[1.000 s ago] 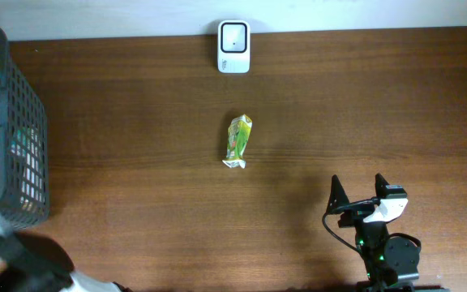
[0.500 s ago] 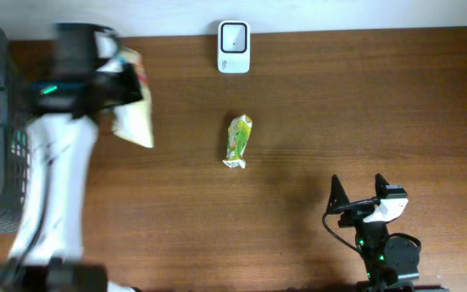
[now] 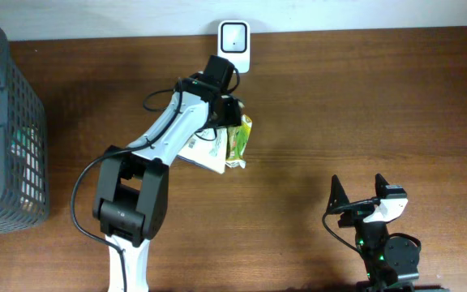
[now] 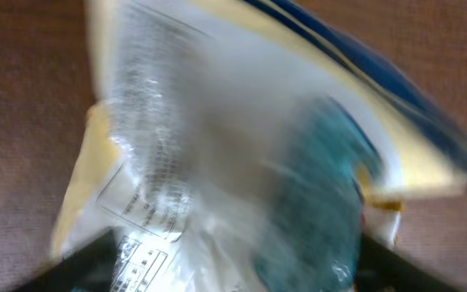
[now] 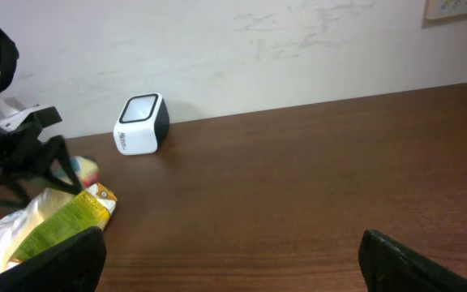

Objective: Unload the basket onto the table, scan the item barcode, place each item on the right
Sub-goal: 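Place the white snack bag beside the green tea pouch, then reach the left gripper into the basket and grasp the small green box, then place the small green box left of the snack bag, then reach the left gripper into the basket and grasp the Pantene tube, then place the Pantene tube upright-left of the green box, then reach the right gripper to the green tea pouch and grasp it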

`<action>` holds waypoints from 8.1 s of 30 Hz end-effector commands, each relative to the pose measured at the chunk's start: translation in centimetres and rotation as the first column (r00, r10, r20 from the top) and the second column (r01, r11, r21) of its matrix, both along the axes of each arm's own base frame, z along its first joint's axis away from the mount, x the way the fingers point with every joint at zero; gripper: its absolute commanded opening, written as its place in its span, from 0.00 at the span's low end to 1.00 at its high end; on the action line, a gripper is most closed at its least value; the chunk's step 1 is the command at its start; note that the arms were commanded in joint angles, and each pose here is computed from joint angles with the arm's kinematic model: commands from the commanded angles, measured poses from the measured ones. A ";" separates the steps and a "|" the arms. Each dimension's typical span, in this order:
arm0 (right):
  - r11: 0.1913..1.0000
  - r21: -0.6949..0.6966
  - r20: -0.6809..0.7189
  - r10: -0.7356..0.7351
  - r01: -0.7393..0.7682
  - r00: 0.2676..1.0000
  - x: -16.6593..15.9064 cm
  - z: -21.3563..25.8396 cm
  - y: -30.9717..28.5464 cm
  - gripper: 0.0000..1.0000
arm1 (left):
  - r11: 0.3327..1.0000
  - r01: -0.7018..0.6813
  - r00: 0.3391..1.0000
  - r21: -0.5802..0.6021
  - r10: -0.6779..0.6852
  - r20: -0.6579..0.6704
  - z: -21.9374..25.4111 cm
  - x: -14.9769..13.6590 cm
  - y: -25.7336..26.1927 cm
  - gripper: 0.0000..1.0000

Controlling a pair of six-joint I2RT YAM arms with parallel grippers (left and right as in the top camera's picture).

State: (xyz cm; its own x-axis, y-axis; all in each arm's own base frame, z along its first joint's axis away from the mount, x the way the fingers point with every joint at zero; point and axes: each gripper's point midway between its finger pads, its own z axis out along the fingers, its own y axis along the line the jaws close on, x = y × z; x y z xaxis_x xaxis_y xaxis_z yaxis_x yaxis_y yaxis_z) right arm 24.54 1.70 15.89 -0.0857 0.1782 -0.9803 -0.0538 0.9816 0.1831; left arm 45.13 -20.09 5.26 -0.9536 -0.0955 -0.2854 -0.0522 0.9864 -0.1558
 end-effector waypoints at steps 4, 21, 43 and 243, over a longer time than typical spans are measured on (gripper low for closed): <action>1.000 0.002 -0.005 -0.015 0.015 1.000 0.0 -0.3 -0.3 0.99 | 0.999 0.033 0.977 -0.012 -0.029 0.211 15.0 3.5 3.9 0.99; 1.000 0.002 -0.005 -0.015 0.015 1.000 0.0 -0.3 -0.3 0.99 | 0.666 -0.737 0.651 0.119 0.650 0.393 25.5 -6.8 49.9 1.00; 1.000 0.002 -0.005 -0.015 0.015 1.000 0.0 -0.4 -0.3 0.99 | 0.946 -0.302 0.947 0.120 0.311 -0.074 -2.4 -4.8 53.2 0.86; 0.992 -0.070 0.008 0.109 -0.108 0.994 -0.2 -0.1 1.7 0.99 | 0.937 -0.233 0.938 0.260 0.146 0.314 22.9 -2.5 31.9 0.99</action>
State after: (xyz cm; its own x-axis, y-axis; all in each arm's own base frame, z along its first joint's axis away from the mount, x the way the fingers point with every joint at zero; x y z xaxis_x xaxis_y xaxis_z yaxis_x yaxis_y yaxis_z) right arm 24.55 1.64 15.97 -0.0773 0.0993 -0.9920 -0.0574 0.9929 0.1039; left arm 41.88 11.94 30.07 -0.7531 -0.1989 -0.6272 -0.3206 0.9433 0.0858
